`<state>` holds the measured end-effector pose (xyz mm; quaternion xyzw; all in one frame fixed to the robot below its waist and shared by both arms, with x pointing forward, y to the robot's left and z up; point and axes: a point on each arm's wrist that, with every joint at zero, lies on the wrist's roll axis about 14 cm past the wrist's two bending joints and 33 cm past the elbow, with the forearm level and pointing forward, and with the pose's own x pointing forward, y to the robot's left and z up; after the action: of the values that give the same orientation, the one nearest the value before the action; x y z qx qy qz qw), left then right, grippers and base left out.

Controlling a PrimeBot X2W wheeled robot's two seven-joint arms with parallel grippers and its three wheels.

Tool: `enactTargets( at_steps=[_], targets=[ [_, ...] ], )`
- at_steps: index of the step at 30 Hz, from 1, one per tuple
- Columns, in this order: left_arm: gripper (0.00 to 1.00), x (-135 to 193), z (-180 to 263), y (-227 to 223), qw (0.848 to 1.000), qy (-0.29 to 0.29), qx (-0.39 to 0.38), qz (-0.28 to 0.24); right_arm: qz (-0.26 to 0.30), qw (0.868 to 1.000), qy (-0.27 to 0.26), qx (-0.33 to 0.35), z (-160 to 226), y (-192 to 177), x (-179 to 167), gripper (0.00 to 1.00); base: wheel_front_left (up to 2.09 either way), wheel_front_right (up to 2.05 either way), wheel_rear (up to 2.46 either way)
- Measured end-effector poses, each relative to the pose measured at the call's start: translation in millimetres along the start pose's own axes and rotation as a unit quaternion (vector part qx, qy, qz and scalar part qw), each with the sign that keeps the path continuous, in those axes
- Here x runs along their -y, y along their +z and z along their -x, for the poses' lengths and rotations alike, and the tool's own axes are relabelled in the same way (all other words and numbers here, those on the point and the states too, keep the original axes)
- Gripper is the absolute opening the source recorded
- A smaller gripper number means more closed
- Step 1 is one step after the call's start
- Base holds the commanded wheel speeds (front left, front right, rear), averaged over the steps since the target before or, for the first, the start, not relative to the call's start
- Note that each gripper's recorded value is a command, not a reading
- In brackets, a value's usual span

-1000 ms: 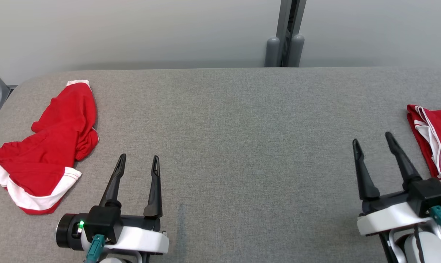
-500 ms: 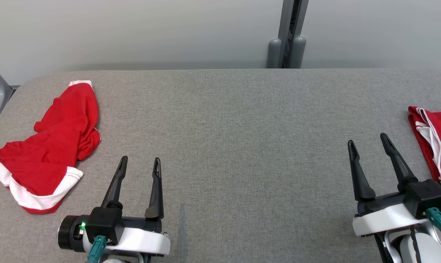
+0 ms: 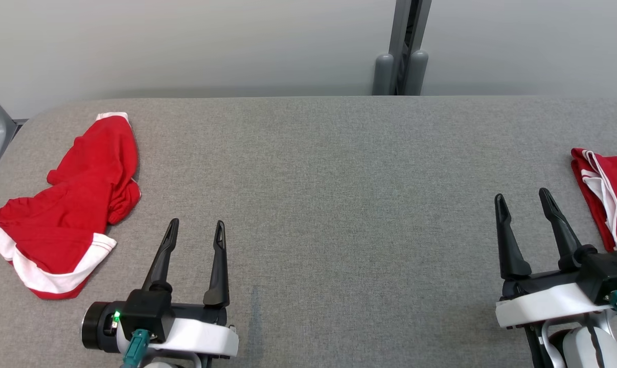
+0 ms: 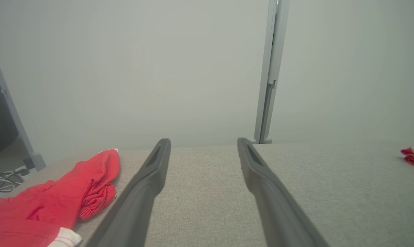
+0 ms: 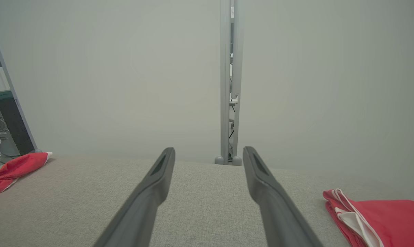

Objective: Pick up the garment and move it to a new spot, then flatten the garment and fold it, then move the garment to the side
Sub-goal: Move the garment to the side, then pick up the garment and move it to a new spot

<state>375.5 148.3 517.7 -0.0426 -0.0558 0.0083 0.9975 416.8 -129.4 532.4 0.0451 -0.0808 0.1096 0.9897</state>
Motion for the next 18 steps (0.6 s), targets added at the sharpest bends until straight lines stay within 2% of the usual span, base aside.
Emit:
enactTargets(
  at_steps=[18],
  targets=[
    [1.00,-1.7,2.0,-2.3,1.000,0.002,-0.004,0.000,-0.003,1.000,0.006,-0.007,-0.7,-5.0,-4.6,1.00,0.00,0.00,0.00]
  ],
)
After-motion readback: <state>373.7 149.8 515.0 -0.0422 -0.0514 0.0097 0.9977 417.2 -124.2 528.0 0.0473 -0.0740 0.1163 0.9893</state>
